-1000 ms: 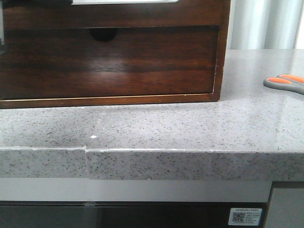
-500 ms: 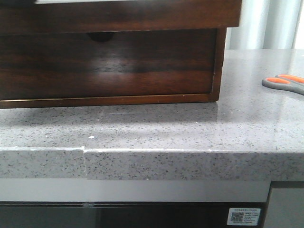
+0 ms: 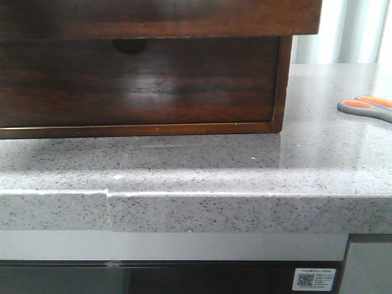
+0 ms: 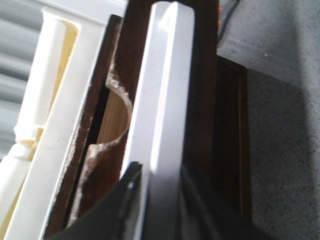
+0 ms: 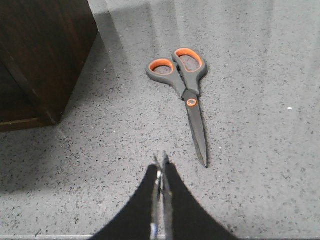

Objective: Put scissors in drawer with both arms
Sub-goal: 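Pull the drawer open toward the robot with the left gripper, then lower the right gripper onto the grey-orange scissors and grasp them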

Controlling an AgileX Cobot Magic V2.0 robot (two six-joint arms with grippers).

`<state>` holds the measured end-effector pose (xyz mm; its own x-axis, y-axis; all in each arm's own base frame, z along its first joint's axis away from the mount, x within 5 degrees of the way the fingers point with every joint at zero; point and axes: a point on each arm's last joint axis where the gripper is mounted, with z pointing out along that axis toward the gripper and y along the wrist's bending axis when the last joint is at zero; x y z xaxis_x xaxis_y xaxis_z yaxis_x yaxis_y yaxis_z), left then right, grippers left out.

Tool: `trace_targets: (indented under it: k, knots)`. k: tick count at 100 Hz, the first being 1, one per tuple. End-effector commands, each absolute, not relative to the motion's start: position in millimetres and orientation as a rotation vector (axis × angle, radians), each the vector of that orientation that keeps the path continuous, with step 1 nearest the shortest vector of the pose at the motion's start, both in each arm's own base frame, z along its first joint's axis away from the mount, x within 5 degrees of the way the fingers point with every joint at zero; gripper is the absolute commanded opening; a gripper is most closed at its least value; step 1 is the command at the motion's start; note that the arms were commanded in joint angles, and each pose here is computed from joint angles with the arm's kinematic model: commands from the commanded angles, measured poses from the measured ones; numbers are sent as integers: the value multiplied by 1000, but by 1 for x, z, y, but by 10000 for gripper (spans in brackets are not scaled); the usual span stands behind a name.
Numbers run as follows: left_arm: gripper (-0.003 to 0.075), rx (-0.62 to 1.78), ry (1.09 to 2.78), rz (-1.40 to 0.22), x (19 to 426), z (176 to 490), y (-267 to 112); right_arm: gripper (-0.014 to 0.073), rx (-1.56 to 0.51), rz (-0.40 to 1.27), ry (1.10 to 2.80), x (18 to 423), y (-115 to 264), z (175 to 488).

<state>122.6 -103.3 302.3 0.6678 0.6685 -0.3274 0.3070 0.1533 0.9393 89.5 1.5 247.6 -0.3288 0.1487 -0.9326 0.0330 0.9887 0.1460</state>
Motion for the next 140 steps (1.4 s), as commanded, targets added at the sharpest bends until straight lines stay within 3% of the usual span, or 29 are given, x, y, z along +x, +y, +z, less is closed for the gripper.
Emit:
trace_targets:
  k: [1,7,28,46,65,84,105,140]
  knots:
    - [325,1350,833,231,118,321,-106,-56,124,108,1808,94,1,264]
    - [360,1350,833,231,118,321,-106,-56,124,108,1808,94,1,264]
    - [359,1324,721,132,106,329,-111,-56,122,109,1807,94,1,269]
    - [359,1248,737,29,95,337,-106,-49,116,114,1826,95,1,280]
    - [359,1165,637,-28,76,352,-99,70,119,116,1900,112,1,290]
    - [359,996,607,-90,57,368,-84,267,31,62,2009,152,1,312]
    - [359,932,574,-104,45,375,-75,275,-19,44,2184,215,0,326]
    - [359,926,574,-112,43,376,-74,349,-58,30,2683,325,-5,308]
